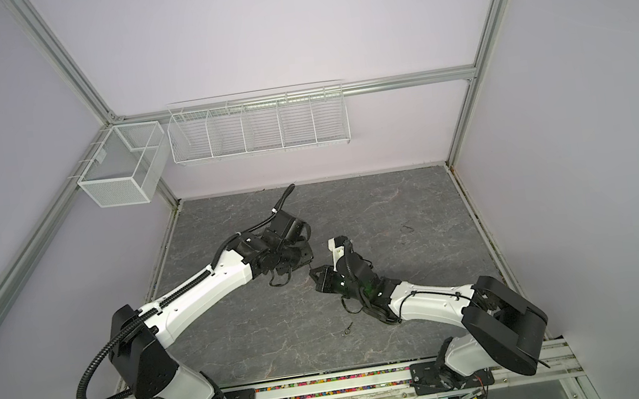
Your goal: Unlock with the key
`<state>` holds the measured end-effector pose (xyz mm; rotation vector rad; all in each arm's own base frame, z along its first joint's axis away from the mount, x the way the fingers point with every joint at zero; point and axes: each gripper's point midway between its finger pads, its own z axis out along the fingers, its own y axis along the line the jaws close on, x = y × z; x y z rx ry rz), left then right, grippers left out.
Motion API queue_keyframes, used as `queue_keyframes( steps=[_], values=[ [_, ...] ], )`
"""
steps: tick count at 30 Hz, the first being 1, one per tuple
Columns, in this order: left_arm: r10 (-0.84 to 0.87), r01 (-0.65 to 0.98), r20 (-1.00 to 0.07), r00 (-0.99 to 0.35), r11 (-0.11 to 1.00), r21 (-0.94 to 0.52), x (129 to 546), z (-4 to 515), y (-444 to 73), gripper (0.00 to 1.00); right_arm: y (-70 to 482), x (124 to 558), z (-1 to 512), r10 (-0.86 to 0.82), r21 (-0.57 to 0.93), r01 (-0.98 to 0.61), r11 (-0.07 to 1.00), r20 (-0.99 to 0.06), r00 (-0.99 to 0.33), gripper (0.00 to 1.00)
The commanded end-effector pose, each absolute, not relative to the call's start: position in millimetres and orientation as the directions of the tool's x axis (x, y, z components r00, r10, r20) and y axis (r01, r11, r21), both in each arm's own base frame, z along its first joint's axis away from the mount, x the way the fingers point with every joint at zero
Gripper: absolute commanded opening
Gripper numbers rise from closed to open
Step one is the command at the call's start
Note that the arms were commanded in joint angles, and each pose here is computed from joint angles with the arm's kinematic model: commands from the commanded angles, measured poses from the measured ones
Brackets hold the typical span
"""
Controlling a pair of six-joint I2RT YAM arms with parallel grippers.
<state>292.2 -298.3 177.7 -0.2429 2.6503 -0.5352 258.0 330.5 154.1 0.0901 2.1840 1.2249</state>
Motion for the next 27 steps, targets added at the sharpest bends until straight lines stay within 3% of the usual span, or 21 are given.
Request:
queue_keyframes(
  steps=[1,15,27],
  values=[
    [-0.246,-0.084,-0.386,-0.889,0.916,-0.392,291,180,-294,0.0,331,261,175,0.376,0.811,-0.244,0.531,-0.484,-0.79,0.06],
    [-0.241,-0.081,-0.378,-0.894,0.916,-0.393,292,176,-298,0.0,338,265,179,0.389,0.839,-0.241,0.488,-0.456,-0.801,0.06],
    [-0.227,-0.066,-0.374,-0.899,0.915,-0.397,289,177,-302,0.0,324,275,173,0.429,0.826,-0.193,0.53,-0.457,-0.779,0.06]
  ],
)
